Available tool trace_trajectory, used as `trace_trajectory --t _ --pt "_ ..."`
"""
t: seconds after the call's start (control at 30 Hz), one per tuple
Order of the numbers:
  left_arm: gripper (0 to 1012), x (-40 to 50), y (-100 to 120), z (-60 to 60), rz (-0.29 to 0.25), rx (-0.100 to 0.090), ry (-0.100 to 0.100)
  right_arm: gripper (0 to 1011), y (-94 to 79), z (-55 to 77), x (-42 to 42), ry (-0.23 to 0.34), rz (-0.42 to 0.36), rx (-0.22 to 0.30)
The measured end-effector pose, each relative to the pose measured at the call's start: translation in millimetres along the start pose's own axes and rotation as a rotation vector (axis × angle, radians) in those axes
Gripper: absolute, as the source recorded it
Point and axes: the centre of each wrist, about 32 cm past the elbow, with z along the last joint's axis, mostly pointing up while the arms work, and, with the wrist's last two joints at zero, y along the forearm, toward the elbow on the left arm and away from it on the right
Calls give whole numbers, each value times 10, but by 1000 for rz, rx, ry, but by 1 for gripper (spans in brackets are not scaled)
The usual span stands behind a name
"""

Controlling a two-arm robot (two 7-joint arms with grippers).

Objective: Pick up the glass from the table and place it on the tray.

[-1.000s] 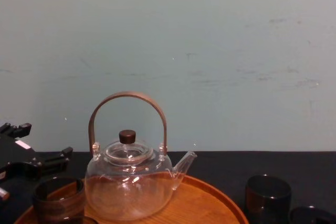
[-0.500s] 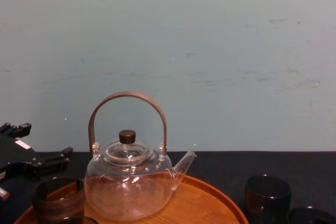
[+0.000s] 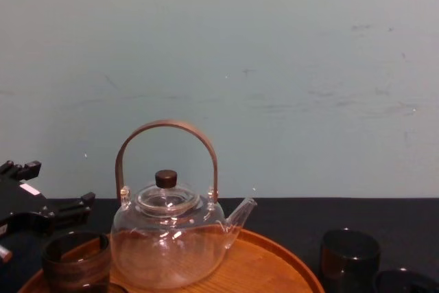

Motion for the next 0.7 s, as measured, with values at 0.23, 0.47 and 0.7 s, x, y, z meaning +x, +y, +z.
trace_trajectory --t 0.23,0.47,0.7 --pt "1002 0 0 0 0 0 0 905 51 152 -12 -32 52 17" --pt "1001 0 0 0 0 0 0 905 102 301 -93 -58 103 51" --pt "1001 0 0 0 0 0 0 905 213 403 -214 -71 174 79"
